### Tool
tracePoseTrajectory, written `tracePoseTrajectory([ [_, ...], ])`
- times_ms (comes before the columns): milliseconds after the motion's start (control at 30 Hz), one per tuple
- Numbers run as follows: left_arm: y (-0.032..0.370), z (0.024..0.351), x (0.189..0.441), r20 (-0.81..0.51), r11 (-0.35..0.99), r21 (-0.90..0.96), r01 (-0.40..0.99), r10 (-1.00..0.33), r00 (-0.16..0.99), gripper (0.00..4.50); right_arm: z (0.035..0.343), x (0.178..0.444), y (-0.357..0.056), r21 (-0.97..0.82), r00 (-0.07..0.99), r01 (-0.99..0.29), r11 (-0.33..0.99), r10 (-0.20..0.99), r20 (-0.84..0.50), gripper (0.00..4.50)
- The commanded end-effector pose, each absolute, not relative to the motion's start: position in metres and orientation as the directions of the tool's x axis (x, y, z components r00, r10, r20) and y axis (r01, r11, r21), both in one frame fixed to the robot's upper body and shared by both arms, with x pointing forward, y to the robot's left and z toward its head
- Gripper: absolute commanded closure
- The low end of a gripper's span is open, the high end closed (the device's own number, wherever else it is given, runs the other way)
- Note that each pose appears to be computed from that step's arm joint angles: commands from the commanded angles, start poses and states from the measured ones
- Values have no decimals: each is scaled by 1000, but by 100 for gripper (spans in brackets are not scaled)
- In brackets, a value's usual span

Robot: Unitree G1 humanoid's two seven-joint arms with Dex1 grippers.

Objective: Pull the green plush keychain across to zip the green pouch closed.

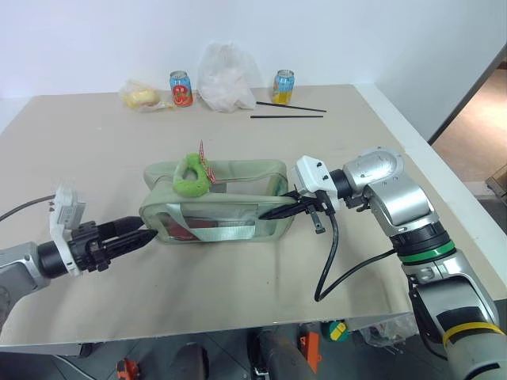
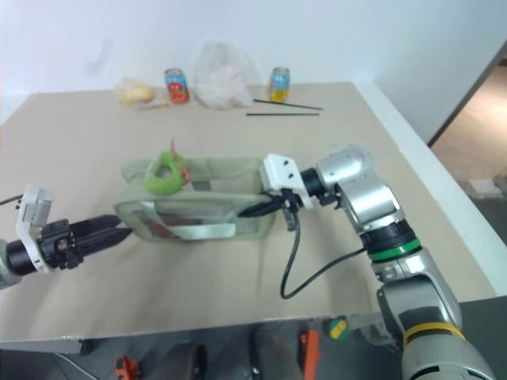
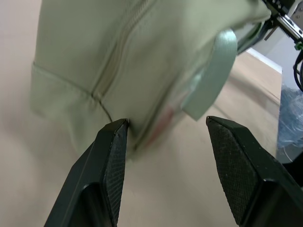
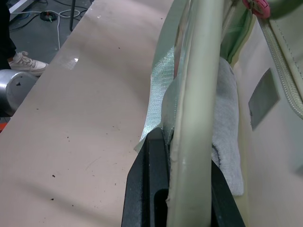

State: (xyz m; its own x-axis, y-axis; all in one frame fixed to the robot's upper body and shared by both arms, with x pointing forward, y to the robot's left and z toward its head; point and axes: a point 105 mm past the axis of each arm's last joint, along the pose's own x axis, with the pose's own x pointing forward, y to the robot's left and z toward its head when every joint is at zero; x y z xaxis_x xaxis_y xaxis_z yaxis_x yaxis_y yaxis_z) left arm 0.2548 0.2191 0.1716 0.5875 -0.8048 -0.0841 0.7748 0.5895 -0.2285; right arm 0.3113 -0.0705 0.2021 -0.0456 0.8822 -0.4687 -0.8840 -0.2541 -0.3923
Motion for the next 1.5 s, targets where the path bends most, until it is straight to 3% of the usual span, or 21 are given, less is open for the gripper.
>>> tracePoseTrajectory([
  [33, 221, 184, 264, -25, 590, -221, 777, -799, 600, 177, 210, 310, -71, -418, -37, -872, -255, 886, -462, 450],
  [333, 214, 193, 269, 21, 567, -224, 793, -810, 586, 449, 210, 313, -76, -419, -9, -879, -227, 887, -463, 450],
  [567, 208, 193, 269, 27, 562, -217, 798, -814, 580, 449, 216, 321, -77, -389, 35, -910, -145, 906, -421, 450],
  [600, 208, 193, 269, 28, 562, -216, 799, -814, 580, 450, 218, 323, -78, -353, 41, -928, -120, 909, -416, 384],
  [767, 206, 192, 269, 33, 567, -216, 795, -810, 586, 450, 245, 306, -93, -246, -5, -964, -99, 935, -354, 221],
  [933, 203, 189, 268, 36, 564, -221, 795, -810, 585, 450, 281, 295, -111, -175, -11, -983, -49, 978, -208, 52],
  [1100, 199, 187, 267, 29, 552, -220, 804, -821, 571, 450, 327, 292, -82, -272, -11, -962, -15, 1000, -18, 52],
  [1300, 195, 187, 269, 31, 538, -214, 815, -831, 556, 450, 323, 297, -26, -388, 29, -922, 13, 999, -35, 52],
  [1500, 189, 186, 268, 44, 524, -215, 824, -838, 544, 450, 312, 298, -1, -424, 20, -906, -17, 996, -82, 52],
])
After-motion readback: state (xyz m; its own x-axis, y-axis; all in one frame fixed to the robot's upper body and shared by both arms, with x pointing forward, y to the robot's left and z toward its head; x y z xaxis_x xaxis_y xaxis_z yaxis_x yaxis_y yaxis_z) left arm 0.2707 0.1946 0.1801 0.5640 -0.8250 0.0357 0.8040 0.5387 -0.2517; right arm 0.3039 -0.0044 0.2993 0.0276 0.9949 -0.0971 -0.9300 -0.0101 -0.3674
